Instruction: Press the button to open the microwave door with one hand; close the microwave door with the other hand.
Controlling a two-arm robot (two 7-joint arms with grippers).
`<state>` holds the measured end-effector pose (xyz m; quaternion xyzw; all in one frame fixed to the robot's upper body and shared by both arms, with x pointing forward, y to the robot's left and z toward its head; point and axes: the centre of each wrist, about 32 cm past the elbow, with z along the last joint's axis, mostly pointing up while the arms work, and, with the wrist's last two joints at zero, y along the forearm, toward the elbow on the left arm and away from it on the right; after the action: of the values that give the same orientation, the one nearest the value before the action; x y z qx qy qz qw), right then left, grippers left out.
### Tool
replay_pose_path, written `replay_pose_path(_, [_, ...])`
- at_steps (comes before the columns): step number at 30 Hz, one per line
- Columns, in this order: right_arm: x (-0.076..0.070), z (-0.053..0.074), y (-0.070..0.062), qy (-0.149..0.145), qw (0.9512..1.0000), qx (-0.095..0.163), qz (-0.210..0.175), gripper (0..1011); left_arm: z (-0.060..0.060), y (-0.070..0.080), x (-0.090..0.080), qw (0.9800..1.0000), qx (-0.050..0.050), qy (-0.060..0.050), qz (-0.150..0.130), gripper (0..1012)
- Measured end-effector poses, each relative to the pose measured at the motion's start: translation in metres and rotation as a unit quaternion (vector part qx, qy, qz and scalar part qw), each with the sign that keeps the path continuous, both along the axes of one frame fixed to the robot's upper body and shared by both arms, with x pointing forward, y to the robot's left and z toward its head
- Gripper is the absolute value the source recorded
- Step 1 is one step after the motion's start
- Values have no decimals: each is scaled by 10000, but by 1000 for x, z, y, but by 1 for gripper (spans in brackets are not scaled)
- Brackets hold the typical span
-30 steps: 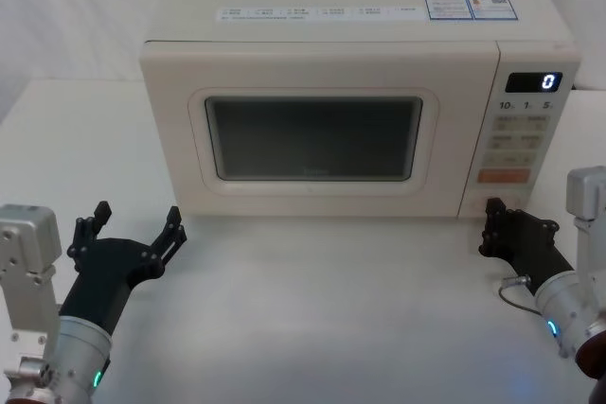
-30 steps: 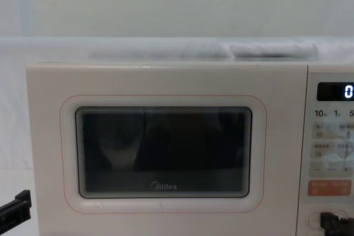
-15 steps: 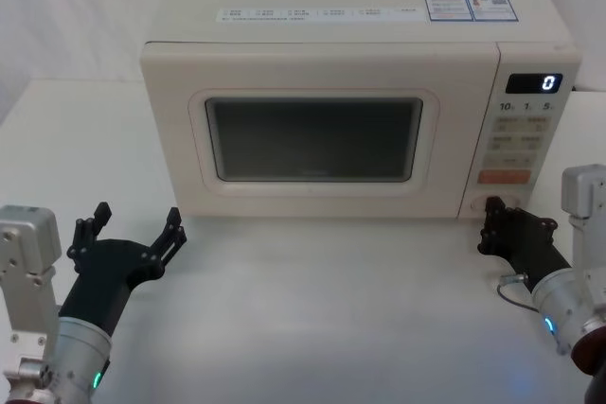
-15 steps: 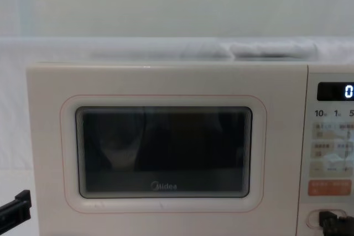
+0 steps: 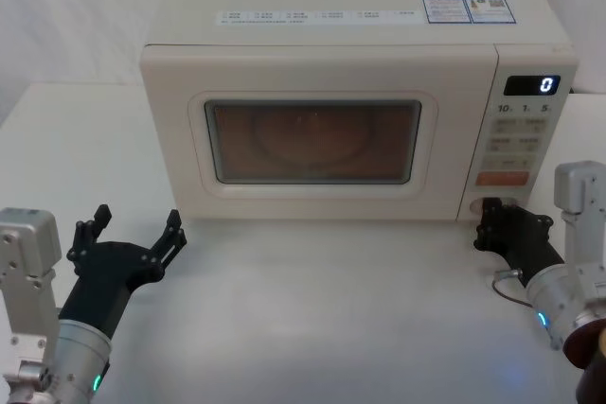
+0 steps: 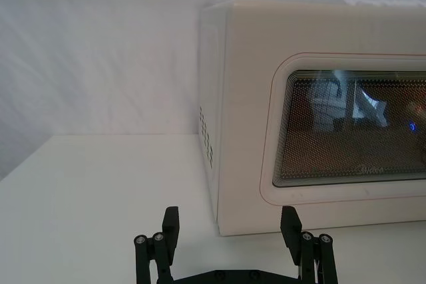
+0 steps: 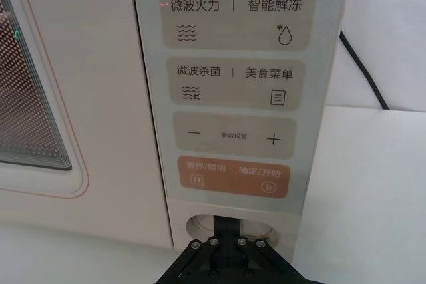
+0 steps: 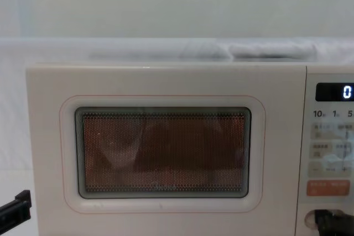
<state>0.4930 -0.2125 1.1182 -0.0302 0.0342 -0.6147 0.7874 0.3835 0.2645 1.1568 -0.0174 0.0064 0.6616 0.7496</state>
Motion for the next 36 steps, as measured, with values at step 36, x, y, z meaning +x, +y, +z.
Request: replay_pose_path(36, [-1,1,0,5,10000,0,-76,0,0,0,0,10000,0,0,-1,1001])
